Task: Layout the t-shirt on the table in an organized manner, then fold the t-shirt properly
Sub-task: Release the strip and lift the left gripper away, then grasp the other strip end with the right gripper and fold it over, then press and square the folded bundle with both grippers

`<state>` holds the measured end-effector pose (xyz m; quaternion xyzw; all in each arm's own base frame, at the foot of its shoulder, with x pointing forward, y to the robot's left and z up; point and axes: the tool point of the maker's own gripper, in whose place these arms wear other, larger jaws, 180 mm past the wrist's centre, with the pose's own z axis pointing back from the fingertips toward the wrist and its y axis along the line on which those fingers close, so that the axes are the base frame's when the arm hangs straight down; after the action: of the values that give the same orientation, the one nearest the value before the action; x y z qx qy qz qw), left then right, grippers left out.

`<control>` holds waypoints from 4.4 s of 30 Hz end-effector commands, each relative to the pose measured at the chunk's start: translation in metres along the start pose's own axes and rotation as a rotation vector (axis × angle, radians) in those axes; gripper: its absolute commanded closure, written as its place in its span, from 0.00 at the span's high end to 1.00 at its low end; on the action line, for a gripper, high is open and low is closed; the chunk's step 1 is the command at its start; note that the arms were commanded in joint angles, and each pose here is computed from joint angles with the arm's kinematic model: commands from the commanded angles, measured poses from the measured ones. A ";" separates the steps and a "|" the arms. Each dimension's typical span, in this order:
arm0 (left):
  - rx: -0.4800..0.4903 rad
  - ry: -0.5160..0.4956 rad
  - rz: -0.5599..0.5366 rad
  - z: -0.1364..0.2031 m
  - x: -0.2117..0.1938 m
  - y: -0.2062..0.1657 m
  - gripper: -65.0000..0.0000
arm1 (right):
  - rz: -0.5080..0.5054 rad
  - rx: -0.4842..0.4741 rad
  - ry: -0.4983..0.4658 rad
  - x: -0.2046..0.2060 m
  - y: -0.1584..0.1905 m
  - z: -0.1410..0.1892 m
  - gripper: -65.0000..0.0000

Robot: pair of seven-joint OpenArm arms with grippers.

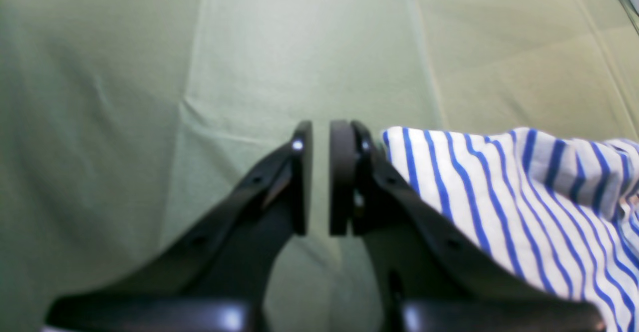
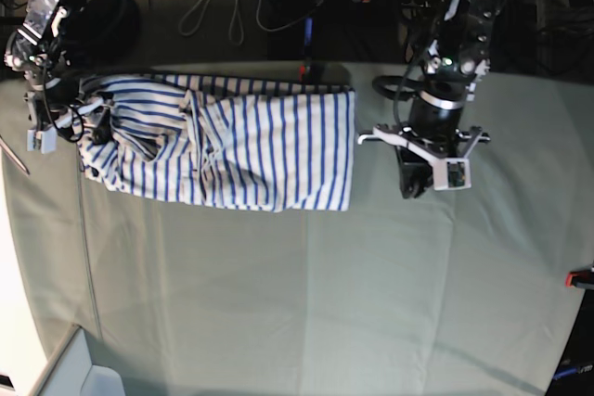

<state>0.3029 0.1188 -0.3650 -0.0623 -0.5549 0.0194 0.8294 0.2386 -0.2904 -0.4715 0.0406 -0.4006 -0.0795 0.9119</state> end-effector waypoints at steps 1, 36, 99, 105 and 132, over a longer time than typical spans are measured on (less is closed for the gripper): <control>-0.005 -0.053 -0.006 0.000 0.015 -0.001 0.09 | 0.010 0.013 0.050 -0.010 0.004 -0.001 0.71; 0.366 -0.149 0.018 0.036 0.051 0.143 0.10 | 0.344 0.397 -0.342 0.100 0.240 0.080 0.00; -0.020 -0.155 0.312 0.038 0.055 0.026 0.50 | 0.417 0.745 -0.132 0.018 0.343 0.055 0.04; -0.145 -0.076 0.320 0.016 0.032 -0.027 0.50 | 0.434 0.561 -0.207 0.053 0.274 0.057 0.04; -0.110 0.173 0.211 -0.084 -0.046 -0.024 0.13 | 0.399 0.473 -0.124 0.026 0.233 0.057 0.04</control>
<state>0.3494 0.0848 -0.4504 -0.1627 -0.4487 0.0716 0.8758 0.2340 -0.0695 -0.3934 0.1596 -0.4424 0.1961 0.8605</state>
